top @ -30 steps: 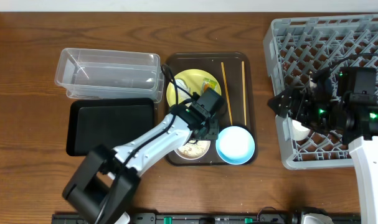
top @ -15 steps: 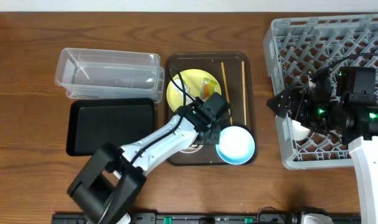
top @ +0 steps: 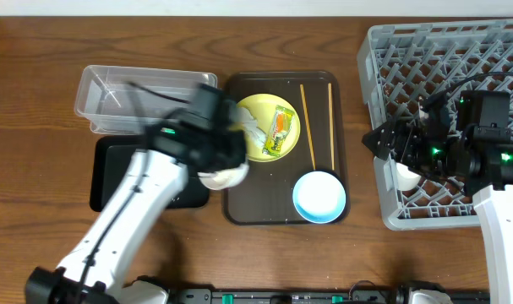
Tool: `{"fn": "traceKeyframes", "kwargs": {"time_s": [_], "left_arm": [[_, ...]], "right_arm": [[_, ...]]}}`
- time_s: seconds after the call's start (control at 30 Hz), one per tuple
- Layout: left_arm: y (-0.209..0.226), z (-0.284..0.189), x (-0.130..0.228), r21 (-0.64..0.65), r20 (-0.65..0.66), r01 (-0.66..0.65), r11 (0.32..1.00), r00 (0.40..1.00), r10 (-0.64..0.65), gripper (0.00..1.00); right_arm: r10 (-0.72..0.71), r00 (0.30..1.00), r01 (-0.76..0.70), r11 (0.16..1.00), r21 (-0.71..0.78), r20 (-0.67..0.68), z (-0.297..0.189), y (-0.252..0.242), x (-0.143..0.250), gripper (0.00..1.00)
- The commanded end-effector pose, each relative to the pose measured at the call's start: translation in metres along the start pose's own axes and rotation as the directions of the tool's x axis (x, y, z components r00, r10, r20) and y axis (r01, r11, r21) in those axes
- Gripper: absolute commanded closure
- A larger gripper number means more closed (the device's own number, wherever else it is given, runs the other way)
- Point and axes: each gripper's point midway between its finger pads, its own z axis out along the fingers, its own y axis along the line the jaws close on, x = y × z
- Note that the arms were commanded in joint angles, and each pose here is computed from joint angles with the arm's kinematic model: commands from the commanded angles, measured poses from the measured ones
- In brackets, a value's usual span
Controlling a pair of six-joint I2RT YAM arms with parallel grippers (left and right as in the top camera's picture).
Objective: Sort waste into correct bins and load items into the dishwasher rack
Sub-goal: 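Tip the rice bowl over the black tray to dump rice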
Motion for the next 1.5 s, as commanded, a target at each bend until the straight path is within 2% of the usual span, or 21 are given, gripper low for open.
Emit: {"fn": "traceKeyframes", "kwargs": {"time_s": [0.0, 0.13, 0.3, 0.63, 0.83, 0.87, 0.9, 0.93, 1.0, 1.03, 1.1, 1.13, 1.2, 1.23, 1.3, 1.33, 1.4, 1.47], "left_arm": [[-0.004, -0.025, -0.009, 0.265, -0.046, -0.011, 0.964, 0.999, 0.024, 0.94], [0.020, -0.046, -0.021, 0.469, -0.038, 0.045, 0.882, 0.999, -0.031, 0.94], [0.052, -0.059, -0.028, 0.666, 0.010, 0.077, 0.742, 0.994, -0.113, 0.94], [0.090, -0.058, -0.036, 0.827, -0.011, 0.169, 0.537, 0.959, -0.285, 0.94], [0.094, -0.061, -0.038, 0.833, 0.003, 0.163, 0.529, 0.954, -0.299, 0.94], [0.095, -0.060, -0.038, 0.830, 0.016, 0.149, 0.538, 0.957, -0.290, 0.94], [0.099, -0.055, -0.038, 0.807, 0.035, 0.133, 0.576, 0.962, -0.272, 0.94], [0.103, -0.051, -0.036, 0.788, 0.016, 0.161, 0.595, 0.960, -0.281, 0.94], [0.097, -0.054, -0.031, 0.800, -0.042, 0.219, 0.558, 0.949, -0.313, 0.93], [0.095, -0.056, -0.029, 0.804, -0.026, 0.197, 0.561, 0.954, -0.298, 0.94], [0.103, -0.051, -0.031, 0.776, 0.019, 0.159, 0.610, 0.961, -0.275, 0.94], [0.108, -0.052, -0.033, 0.774, 0.010, 0.181, 0.606, 0.955, -0.298, 0.94], [0.101, -0.068, -0.038, 0.835, 0.005, 0.180, 0.520, 0.942, -0.334, 0.94], [0.099, -0.069, -0.037, 0.834, 0.002, 0.183, 0.521, 0.943, -0.333, 0.94], [0.107, -0.062, -0.038, 0.800, 0.027, 0.170, 0.576, 0.948, -0.317, 0.94], [0.112, -0.062, -0.039, 0.794, 0.004, 0.207, 0.571, 0.938, -0.346, 0.94], [0.104, -0.072, -0.037, 0.834, -0.008, 0.207, 0.512, 0.931, -0.364, 0.94], [0.102, -0.067, -0.032, 0.816, 0.001, 0.192, 0.545, 0.943, -0.334, 0.94]], "right_arm": [[-0.036, 0.999, 0.036, 0.999, -0.018, 0.002, -0.002, 0.008, 0.000, 0.01], [-0.036, 0.999, 0.036, 0.999, -0.018, 0.002, -0.002, 0.008, 0.000, 0.01], [-0.036, 0.999, 0.036, 0.999, -0.018, 0.002, -0.002, 0.008, -0.001, 0.01], [-0.036, 0.999, 0.036, 0.999, -0.018, 0.002, -0.002, 0.008, 0.000, 0.01], [-0.036, 0.999, 0.036, 0.999, -0.018, 0.002, -0.002, 0.008, 0.000, 0.01], [-0.036, 0.999, 0.036, 0.999, -0.018, 0.002, -0.002, 0.008, 0.000, 0.01], [-0.035, 0.999, 0.035, 0.999, -0.018, 0.002, -0.002, 0.008, 0.000, 0.01], [-0.036, 0.999, 0.036, 0.999, -0.018, 0.002, -0.002, 0.008, 0.000, 0.01], [-0.036, 0.999, 0.036, 0.999, -0.018, 0.002, -0.002, 0.008, 0.000, 0.01], [-0.036, 0.999, 0.036, 0.999, -0.018, 0.002, -0.002, 0.008, 0.000, 0.01], [-0.036, 0.999, 0.036, 0.999, -0.018, 0.002, -0.002, 0.008, 0.000, 0.01], [-0.035, 0.999, 0.035, 0.999, -0.019, 0.002, -0.002, 0.008, -0.001, 0.01], [-0.032, 0.999, 0.032, 0.999, -0.018, 0.001, -0.002, 0.008, 0.000, 0.01], [-0.032, 0.999, 0.032, 0.999, -0.018, 0.001, -0.002, 0.008, 0.000, 0.01], [-0.032, 0.999, 0.032, 0.999, -0.018, 0.001, -0.002, 0.008, 0.000, 0.01], [-0.032, 0.999, 0.032, 0.999, -0.018, 0.001, -0.002, 0.008, 0.000, 0.01], [-0.031, 1.000, 0.031, 0.999, -0.017, -0.001, -0.002, 0.007, 0.000, 0.01], [-0.030, 1.000, 0.030, 0.999, -0.017, -0.002, -0.002, 0.007, 0.000, 0.01]]}}
